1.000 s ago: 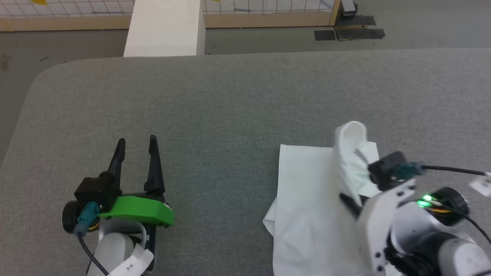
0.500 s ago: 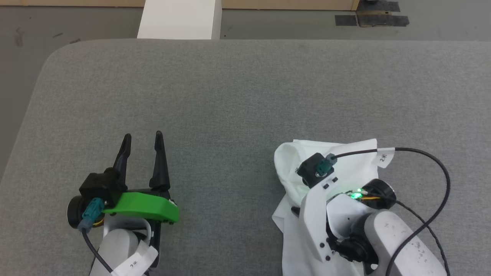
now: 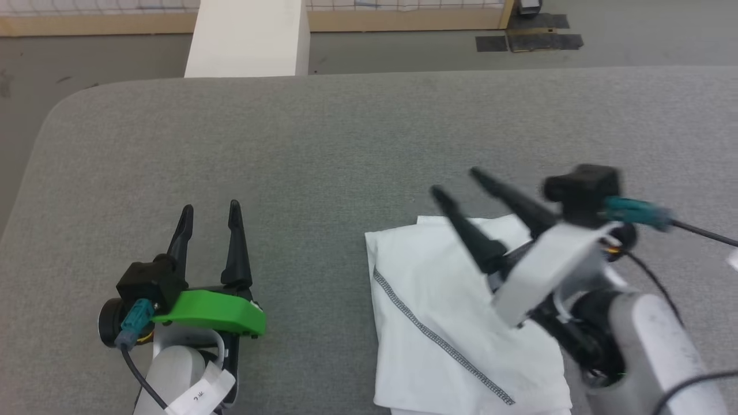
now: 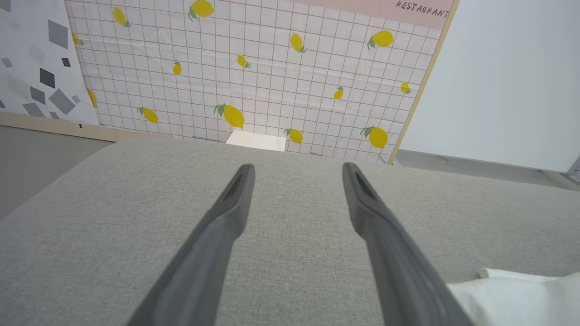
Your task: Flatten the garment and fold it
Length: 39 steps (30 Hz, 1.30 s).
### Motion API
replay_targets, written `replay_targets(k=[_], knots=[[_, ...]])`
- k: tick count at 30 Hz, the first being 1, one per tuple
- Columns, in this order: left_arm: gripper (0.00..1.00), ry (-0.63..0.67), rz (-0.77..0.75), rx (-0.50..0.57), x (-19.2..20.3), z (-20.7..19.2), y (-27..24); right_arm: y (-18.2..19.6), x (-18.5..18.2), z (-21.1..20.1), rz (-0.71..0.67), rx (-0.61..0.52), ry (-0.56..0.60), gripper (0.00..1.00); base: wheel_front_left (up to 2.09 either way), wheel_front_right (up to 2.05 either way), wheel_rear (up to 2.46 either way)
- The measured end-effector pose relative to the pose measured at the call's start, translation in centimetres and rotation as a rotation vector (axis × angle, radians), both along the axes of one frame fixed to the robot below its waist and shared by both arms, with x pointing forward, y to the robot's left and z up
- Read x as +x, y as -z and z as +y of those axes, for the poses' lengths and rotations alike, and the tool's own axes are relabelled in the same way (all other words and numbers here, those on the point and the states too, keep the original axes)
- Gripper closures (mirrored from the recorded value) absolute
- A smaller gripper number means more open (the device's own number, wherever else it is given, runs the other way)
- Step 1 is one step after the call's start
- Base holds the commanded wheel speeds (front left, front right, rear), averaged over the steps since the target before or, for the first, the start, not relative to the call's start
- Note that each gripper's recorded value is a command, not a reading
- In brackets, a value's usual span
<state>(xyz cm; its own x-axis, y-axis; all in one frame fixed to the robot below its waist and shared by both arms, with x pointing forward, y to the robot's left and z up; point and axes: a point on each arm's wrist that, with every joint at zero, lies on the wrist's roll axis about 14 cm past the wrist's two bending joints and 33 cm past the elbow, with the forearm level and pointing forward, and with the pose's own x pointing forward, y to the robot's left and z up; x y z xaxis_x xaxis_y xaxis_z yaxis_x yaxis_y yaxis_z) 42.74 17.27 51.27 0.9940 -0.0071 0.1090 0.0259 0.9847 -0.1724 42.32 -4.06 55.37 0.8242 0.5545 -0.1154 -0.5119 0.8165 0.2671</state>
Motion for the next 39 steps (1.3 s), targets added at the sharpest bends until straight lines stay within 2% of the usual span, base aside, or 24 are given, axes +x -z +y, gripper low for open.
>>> replay_targets(k=[2, 4, 6, 10, 13, 17, 21, 28, 33, 34, 36, 37, 39], knots=[[0.0, 0.011, -0.005, -0.002, 0.2, -0.4, -0.2, -1.3, 0.3, -2.5, -0.048, 0.085, 0.094, 0.0, 0.0, 0.0, 0.0], [0.0, 0.022, -0.011, -0.005, 0.3, -0.8, -0.3, -1.3, 0.3, -5.9, -0.04, 0.194, 0.212, 0.0, 0.0, 0.0, 0.0], [0.0, 0.032, -0.015, -0.006, 0.5, -1.2, -0.5, -0.3, 0.0, -8.8, -0.019, 0.215, 0.307, 0.0, 0.0, 0.0, 0.0], [0.0, 0.046, -0.022, -0.009, 0.8, -1.8, -0.7, 3.1, -1.2, -14.1, 0.103, 0.278, 0.468, 0.0, 0.0, 0.0, 0.0], [0.0, 0.051, -0.026, -0.011, 0.9, -2.0, -0.8, 6.5, -2.6, -15.7, 0.261, 0.386, 0.518, 0.0, 0.0, 0.0, 0.0], [0.0, 0.052, -0.024, -0.011, 1.0, -1.9, -0.7, 10.8, -4.4, -15.2, 0.478, 0.525, 0.508, 0.0, 0.0, 0.0, 0.0], [0.0, 0.045, -0.021, -0.01, 1.0, -1.7, -0.6, 13.1, -5.4, -13.6, 0.632, 0.611, 0.456, 0.0, 0.0, 0.0, 0.0], [0.0, 0.036, -0.013, -0.006, 0.8, -1.2, -0.3, 15.6, -7.2, -10.1, 0.838, 0.586, 0.314, 0.0, 0.0, 0.0, 0.0], [0.0, 0.026, -0.008, -0.004, 0.7, -0.8, -0.1, 16.4, -7.9, -8.3, 0.916, 0.532, 0.237, 0.0, 0.0, 0.0, 0.0], [0.0, 0.024, -0.006, -0.003, 0.7, -0.7, -0.1, 16.4, -7.8, -8.1, 0.922, 0.52, 0.223, 0.45, 0.0, 0.0, 0.0], [0.0, 0.021, -0.004, -0.003, 0.6, -0.6, 0.0, 16.4, -7.6, -7.7, 0.923, 0.498, 0.205, 0.89, 0.0, 0.0, 0.0], [0.0, 0.019, -0.002, -0.002, 0.6, -0.5, 0.1, 16.4, -7.5, -7.5, 0.923, 0.487, 0.198, 1.0, 0.0, 0.0, 0.0], [0.0, 0.017, 0.0, -0.001, 0.7, -0.4, 0.2, 16.4, -7.4, -7.2, 0.925, 0.441, 0.181, 1.0, 0.0, 0.0, 0.0]])
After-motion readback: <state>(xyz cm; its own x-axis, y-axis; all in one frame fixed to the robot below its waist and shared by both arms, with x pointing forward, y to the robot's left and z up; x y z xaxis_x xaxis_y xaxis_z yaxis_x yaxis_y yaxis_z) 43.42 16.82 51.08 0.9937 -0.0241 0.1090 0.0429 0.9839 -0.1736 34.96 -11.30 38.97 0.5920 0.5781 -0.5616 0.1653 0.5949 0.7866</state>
